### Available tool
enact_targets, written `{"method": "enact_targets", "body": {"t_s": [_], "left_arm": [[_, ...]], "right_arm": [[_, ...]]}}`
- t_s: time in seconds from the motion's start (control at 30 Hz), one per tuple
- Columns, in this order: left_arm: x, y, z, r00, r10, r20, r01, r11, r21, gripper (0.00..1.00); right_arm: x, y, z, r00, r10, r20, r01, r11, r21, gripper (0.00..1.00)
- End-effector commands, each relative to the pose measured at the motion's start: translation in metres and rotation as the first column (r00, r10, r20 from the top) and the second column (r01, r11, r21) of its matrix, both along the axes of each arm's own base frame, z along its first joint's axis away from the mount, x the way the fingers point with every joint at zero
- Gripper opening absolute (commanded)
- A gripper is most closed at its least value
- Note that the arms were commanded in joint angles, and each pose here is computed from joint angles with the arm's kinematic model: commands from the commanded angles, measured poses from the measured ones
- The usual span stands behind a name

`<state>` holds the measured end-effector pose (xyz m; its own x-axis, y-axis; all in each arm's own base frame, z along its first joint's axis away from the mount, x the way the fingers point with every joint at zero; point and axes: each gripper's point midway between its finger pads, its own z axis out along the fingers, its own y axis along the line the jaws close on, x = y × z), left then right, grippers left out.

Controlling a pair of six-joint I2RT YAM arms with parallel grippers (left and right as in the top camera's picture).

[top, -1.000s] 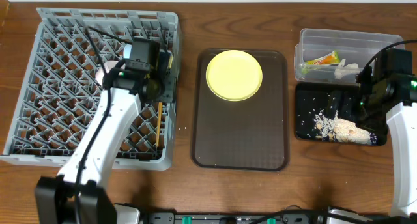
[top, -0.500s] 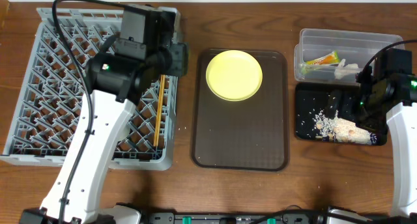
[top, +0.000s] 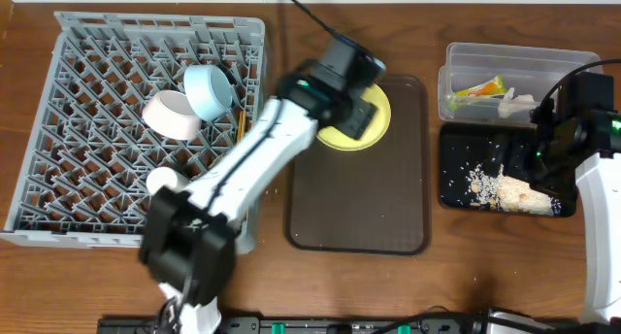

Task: Sort waste into correct bins and load items into the dishwasher
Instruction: 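Reach left gripper to the yellow plate rim and grasp it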

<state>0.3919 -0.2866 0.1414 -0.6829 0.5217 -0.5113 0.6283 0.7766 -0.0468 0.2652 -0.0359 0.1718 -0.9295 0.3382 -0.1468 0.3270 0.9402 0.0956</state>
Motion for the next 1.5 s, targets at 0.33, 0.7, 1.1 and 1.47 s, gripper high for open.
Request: {"method": "enact_targets", "body": {"t_s": [0.33,0.7,1.1,1.47], "left_arm": [[-0.013,-0.021,-0.115,0.992,-0.123,-0.021,0.123,0.930,0.346,0.71],[-0.024,-0.014,-0.152,0.990,-0.117,-0.081,0.140,0.902,0.409,0.51],[-0.045,-0.027,-0.155,0.981,-0.166,-0.101,0.194,0.882,0.430,0.23],[-0.054,-0.027,-0.155,0.978,-0.184,-0.096,0.207,0.852,0.481,0.08]], "right_arm": [[0.002,-0.007,0.008,0.999,-0.024,0.028,0.024,1.000,-0.004,0.99],[0.002,-0.007,0.008,0.999,-0.024,0.028,0.024,1.000,-0.004,0.99],[0.002,-0.007,0.008,0.999,-0.024,0.027,0.024,1.000,-0.003,0.99],[0.002,-0.007,0.008,0.999,-0.024,0.025,0.024,1.000,-0.003,0.99]]}}
